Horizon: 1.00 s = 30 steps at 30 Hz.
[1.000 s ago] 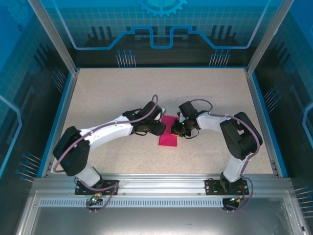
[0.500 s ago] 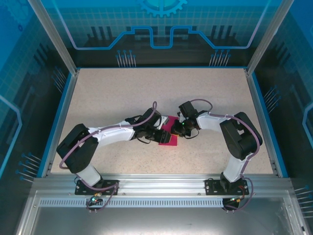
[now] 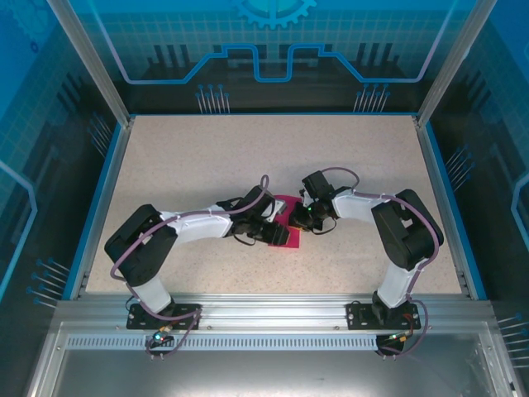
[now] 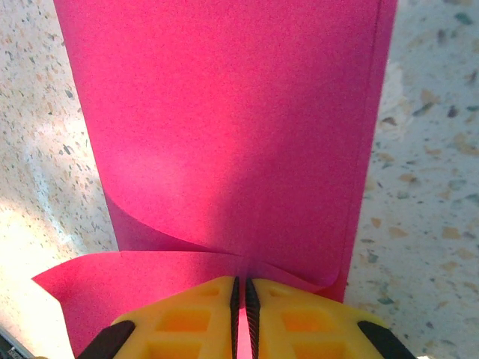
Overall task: Fold a paper plane with a square sheet of paper (fold left side to right side)
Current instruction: Fold the triangle a second time at the center of the table.
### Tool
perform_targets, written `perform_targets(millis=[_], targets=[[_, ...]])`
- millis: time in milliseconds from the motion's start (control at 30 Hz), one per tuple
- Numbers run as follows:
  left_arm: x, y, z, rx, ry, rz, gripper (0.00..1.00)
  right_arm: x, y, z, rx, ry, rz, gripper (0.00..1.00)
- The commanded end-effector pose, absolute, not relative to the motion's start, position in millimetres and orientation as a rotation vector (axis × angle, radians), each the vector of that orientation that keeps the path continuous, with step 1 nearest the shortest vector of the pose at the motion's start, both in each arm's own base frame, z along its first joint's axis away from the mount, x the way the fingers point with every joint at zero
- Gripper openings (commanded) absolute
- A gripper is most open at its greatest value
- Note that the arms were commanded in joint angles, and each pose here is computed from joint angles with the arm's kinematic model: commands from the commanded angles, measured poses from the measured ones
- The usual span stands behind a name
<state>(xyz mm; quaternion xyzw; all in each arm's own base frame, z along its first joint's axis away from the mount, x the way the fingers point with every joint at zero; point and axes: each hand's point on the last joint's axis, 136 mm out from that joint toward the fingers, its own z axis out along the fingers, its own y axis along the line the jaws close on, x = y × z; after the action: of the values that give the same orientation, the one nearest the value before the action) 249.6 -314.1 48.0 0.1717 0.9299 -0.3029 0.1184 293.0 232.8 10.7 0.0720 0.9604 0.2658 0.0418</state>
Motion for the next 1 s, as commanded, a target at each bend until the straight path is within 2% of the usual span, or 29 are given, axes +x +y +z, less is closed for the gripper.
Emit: perform_targets(millis=[0,633,967], targets=[[245,-307,33,0.466,2.768,-0.856,0.40,280,220,-9,0.228,3.005,0.720,0.15],[228,-294,7,0.422,2.847,-0.841,0.36,282,220,-7,0.220,3.004,0.722,0.15],[211,-280,-10,0.348,2.897,-0.843,0.27,293,226,14,0.128,2.932,0.875,0.15]])
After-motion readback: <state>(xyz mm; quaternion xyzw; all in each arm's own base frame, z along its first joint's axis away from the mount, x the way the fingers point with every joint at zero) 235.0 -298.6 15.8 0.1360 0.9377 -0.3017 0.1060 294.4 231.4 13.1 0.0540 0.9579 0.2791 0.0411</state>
